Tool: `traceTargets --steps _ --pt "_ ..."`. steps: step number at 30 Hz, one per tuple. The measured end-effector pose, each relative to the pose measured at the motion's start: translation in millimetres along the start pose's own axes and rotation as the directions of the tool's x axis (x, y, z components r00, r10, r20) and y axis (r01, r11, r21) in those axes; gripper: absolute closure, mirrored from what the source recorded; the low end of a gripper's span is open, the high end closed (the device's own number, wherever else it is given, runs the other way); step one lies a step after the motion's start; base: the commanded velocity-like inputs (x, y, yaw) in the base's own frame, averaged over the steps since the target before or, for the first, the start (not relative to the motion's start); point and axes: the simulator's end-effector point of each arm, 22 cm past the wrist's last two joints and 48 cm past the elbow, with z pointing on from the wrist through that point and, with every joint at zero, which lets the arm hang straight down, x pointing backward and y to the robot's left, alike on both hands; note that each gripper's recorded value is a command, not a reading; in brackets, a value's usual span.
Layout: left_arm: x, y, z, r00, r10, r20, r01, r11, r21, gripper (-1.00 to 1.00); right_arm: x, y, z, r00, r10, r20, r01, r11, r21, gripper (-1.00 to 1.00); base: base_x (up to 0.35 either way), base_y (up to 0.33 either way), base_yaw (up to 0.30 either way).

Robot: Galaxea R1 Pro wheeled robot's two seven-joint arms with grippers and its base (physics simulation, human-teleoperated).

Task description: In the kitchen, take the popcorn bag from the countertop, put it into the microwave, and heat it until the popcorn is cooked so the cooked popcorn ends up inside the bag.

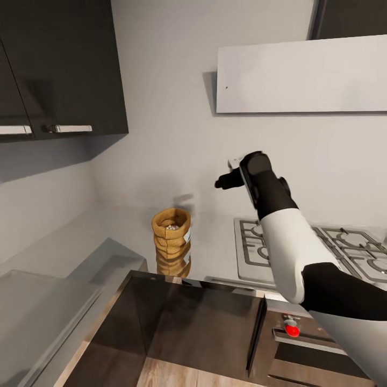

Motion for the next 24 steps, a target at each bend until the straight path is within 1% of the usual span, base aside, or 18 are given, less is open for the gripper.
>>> traceTargets --steps 6,8,10,11,18,24 --pt "0.0 0.0 0.0 1.000 0.000 0.000 0.000 1.000 0.000 -1.00 6.9 -4.9 3.8 1.000 0.000 -0.015 0.001 1.000 0.026 -1.00 0.000 0.000 0.000" --pt "-0.9 -1.0 0.1 1.000 -0.003 0.001 0.003 1.000 0.004 -1.00 18.5 -6.5 9.6 0.999 0.010 -0.037 -0.009 0.999 0.031 -1.00 0.000 0.000 0.000" --pt "-1.2 -1.0 0.1 1.000 -0.003 0.002 0.003 1.000 0.004 -1.00 29.7 -5.0 15.1 0.998 0.020 -0.059 -0.018 1.000 0.023 -1.00 0.000 0.000 0.000" --pt "-1.4 -1.0 0.1 1.000 -0.003 0.002 0.003 1.000 0.004 -1.00 30.0 -5.4 15.1 0.998 0.023 -0.059 -0.022 1.000 0.021 -1.00 0.000 0.000 0.000" --pt "-1.9 -1.2 0.2 1.000 -0.002 0.003 0.002 1.000 0.005 -1.00 21.6 -8.8 8.9 0.999 0.026 -0.029 -0.025 0.999 0.030 -1.00 -0.026 0.000 0.000" --pt "-2.3 -1.0 0.3 1.000 -0.004 0.003 0.004 1.000 0.003 -1.00 10.9 -11.7 2.1 1.000 0.029 0.003 -0.029 0.999 0.035 -1.00 -0.288 0.000 0.000"
